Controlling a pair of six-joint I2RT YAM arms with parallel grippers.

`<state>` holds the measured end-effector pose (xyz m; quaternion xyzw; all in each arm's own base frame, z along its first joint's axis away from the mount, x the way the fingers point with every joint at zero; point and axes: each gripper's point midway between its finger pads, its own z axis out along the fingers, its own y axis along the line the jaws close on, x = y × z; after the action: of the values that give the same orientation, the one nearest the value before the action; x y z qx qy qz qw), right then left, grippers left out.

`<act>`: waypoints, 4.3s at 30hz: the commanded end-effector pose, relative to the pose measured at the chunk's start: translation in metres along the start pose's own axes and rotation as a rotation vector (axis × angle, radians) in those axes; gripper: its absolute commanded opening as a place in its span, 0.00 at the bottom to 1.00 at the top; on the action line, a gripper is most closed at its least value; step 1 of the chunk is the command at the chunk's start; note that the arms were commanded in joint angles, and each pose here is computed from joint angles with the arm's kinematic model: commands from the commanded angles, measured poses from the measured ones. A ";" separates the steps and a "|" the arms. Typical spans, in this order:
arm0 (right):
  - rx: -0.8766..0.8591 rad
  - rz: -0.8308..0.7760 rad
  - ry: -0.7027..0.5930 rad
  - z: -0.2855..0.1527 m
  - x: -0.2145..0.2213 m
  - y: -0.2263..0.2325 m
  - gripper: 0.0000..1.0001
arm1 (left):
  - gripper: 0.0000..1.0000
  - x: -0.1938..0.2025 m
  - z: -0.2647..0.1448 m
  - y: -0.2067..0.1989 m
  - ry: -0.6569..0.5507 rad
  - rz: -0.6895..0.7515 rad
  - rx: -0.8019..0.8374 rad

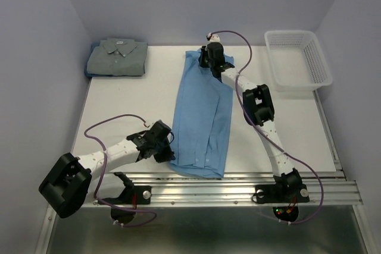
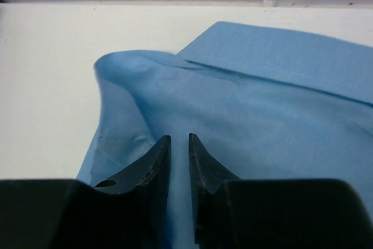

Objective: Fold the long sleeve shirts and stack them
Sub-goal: Fold the shirt

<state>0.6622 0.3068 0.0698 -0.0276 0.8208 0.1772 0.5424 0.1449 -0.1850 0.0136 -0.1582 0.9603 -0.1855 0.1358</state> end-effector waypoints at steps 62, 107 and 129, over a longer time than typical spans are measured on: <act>-0.181 0.524 0.748 -0.501 0.174 0.037 1.00 | 0.00 0.000 -0.032 -0.038 -0.026 0.082 0.282; 0.033 0.210 0.303 -0.335 -0.001 0.032 0.01 | 0.00 -0.227 -0.088 -0.169 -0.451 0.143 0.372; 0.100 0.303 0.381 -0.217 0.017 -0.028 0.09 | 0.00 -0.314 0.025 -0.184 -0.298 0.173 0.248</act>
<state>0.4437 0.2044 0.0959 0.0894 0.9309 0.1823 0.3037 0.4711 -0.2458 0.1073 -0.0865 0.9187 -0.2547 0.2893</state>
